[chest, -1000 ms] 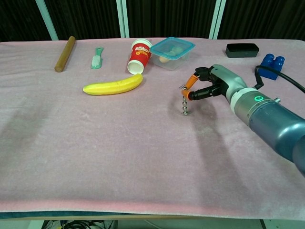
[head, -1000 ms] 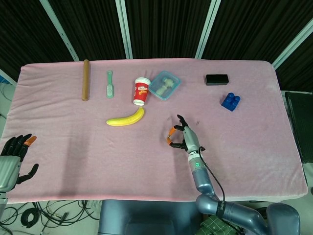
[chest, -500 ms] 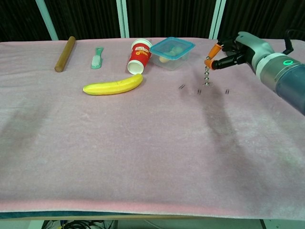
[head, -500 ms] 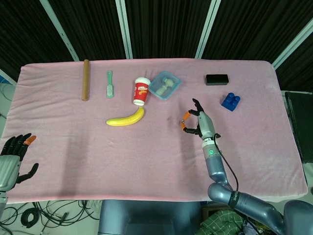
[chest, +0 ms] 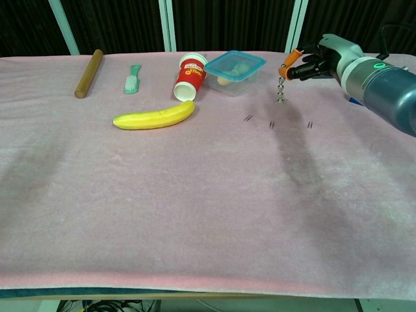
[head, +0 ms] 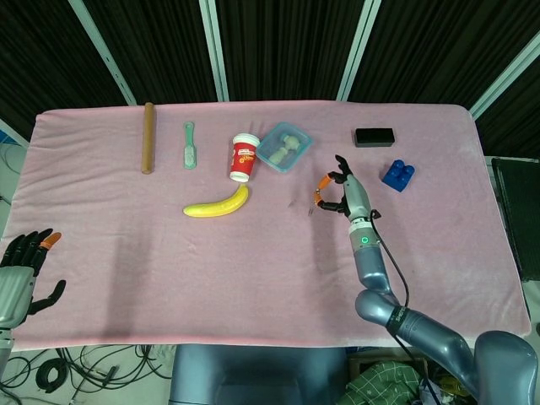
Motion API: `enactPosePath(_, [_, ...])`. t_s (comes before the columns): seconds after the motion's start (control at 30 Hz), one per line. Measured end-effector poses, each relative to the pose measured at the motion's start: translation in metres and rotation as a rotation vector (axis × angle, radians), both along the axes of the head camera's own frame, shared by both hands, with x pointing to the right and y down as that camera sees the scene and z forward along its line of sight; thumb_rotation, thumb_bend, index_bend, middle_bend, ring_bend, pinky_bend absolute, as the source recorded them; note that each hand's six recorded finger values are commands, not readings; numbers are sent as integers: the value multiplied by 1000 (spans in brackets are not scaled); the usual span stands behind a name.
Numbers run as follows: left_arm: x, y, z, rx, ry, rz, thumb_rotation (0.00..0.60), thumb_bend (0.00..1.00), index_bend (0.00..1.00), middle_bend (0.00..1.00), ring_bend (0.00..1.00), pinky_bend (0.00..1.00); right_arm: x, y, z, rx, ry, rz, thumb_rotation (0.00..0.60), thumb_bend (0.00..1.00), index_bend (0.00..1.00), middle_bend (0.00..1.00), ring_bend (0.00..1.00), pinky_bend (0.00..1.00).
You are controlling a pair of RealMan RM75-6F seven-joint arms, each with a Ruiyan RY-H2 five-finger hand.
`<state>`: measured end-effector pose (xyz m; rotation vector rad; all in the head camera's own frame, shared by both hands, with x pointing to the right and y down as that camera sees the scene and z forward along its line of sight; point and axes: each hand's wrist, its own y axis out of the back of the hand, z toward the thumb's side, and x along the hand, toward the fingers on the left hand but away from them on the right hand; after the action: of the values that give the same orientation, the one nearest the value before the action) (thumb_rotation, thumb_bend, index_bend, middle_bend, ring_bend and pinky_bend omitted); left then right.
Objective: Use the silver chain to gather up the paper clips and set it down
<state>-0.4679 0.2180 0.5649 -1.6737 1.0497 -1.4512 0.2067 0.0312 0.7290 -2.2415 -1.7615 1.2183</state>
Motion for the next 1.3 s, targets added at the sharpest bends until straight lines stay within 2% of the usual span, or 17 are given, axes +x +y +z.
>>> enactPosePath(0.43, [-1,-1,1,-6,7,-12,600,358,120,47,0,0,-13,-4,24,-28,-32,20,600,381,676,0,56,208])
enactPosePath(1.3, [-2,-1,0,-5,12,-14,600,358,120,46,0,0,-36,-1,43,-55,-54,23,600,381,677,0,56,208])
